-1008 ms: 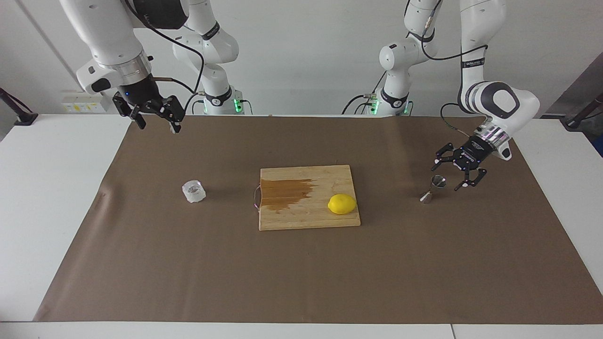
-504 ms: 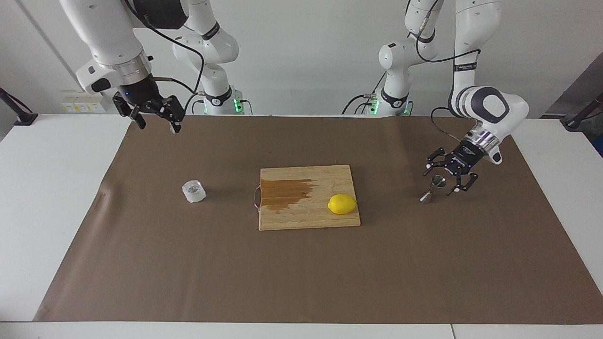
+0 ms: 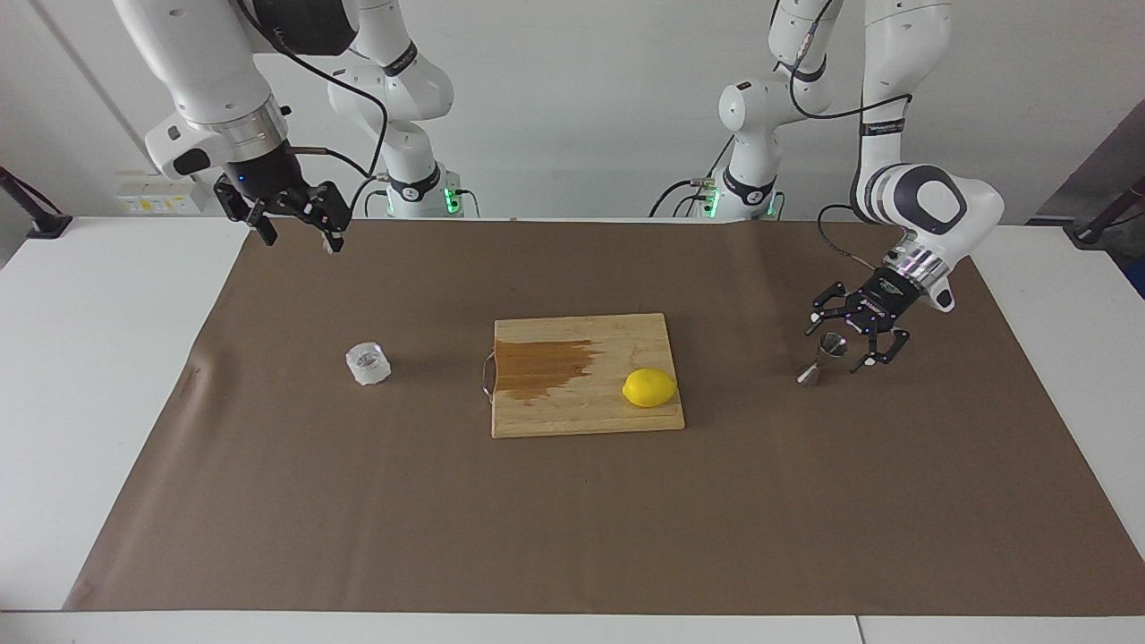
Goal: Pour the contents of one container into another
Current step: 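Reach the left gripper to the small metal cup and grasp it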
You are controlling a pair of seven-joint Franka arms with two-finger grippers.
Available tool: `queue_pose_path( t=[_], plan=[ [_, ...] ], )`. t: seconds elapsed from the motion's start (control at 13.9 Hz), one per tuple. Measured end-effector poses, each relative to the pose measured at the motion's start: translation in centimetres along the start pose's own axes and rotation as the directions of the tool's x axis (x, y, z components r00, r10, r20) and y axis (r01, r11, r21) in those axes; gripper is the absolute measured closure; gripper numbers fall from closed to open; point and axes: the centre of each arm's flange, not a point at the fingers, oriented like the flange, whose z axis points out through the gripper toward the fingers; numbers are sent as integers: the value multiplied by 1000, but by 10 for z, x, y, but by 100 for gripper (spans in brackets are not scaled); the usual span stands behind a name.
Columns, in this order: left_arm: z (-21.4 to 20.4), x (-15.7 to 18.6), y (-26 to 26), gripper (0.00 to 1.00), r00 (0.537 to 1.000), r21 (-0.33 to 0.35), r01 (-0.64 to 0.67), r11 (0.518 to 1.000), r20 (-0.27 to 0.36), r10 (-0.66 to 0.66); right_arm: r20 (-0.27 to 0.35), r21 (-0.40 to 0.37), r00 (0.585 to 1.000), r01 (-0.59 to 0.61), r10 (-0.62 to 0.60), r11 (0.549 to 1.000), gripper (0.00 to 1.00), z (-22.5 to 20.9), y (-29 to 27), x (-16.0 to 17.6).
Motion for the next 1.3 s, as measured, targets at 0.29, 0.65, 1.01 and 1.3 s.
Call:
queue_pose_path(
  t=[0.29,0.65,1.01,1.3],
  plan=[
    [-2,2,1,6,1000,-5,4,1000,0,-4,0,0,1000,0,0,1000,0,0,0,0],
    [-6,4,3,50,1000,-13,10,1000,0,-10,0,0,1000,0,0,1000,0,0,0,0],
    [-6,4,3,50,1000,-13,10,1000,0,-10,0,0,1000,0,0,1000,0,0,0,0],
    [-5,4,3,50,1000,-11,9,1000,1,-9,0,0,1000,0,0,1000,0,0,0,0]
  ],
)
